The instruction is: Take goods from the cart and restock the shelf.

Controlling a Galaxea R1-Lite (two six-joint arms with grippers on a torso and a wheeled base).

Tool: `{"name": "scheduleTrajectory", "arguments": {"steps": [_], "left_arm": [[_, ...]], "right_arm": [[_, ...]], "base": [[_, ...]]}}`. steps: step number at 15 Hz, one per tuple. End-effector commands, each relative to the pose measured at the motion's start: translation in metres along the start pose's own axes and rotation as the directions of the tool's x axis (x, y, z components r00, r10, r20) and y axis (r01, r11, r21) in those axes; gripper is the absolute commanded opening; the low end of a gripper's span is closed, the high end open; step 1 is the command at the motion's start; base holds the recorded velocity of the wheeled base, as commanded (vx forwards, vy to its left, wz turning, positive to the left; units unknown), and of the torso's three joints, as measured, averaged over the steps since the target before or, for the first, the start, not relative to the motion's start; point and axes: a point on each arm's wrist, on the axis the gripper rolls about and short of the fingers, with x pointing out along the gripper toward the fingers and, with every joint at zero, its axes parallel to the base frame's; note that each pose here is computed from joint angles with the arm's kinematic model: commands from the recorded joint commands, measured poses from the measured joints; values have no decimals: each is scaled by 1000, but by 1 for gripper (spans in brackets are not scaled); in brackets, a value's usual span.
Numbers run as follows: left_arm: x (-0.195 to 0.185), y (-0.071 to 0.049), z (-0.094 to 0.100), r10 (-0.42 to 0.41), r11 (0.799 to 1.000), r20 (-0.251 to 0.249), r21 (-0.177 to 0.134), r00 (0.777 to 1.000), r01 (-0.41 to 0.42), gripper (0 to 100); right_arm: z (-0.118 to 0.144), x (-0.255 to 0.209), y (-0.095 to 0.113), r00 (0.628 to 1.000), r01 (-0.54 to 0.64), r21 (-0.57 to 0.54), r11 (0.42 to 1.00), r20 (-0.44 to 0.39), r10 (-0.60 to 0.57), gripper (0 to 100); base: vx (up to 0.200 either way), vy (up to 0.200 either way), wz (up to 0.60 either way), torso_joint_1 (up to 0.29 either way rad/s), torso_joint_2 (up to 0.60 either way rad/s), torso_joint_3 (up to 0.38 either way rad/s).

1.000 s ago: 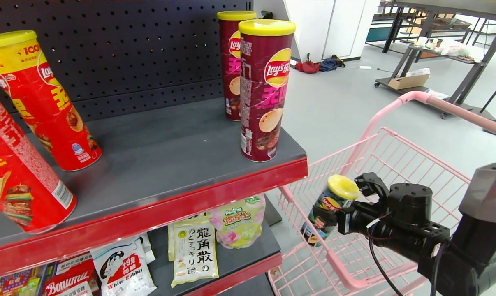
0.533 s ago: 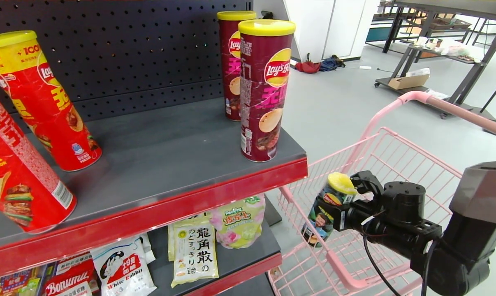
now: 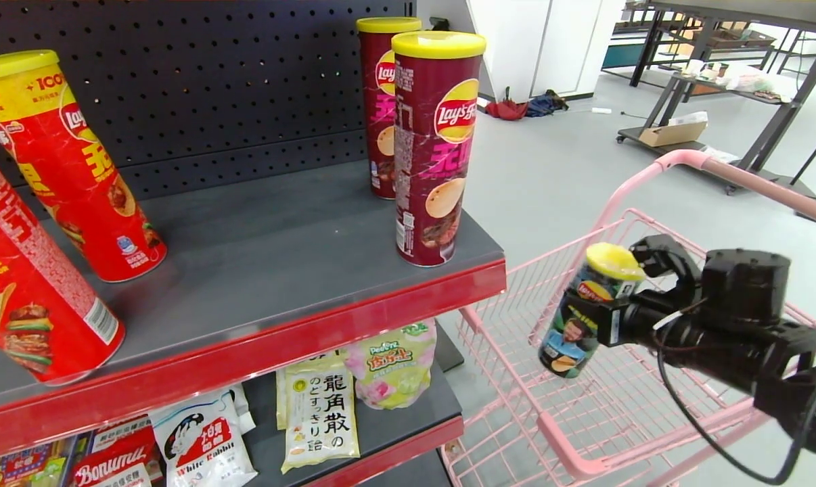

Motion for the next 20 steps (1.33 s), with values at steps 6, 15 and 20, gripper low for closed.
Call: {"name": "scheduleTrajectory", "arguments": {"steps": [6, 15, 20], "left_arm": [[-4, 0, 0, 30, 996, -4, 80, 1000, -30, 100], [-11, -5, -32, 1, 1000, 51, -8, 999, -1, 100], [-9, -6, -35, 2, 1000, 42, -8, 999, -1, 100]], "right_arm": [[82, -220, -1, 950, 302, -18, 953, 90, -299, 0], [18, -262, 8, 906, 420, -39, 906, 76, -417, 0], [12, -258, 8, 909, 416, -44, 908, 49, -414, 0]], "base": [[0, 0, 0, 0, 0, 0], [0, 0, 0, 20, -60, -38], [0, 0, 0, 185, -521, -333]]}}
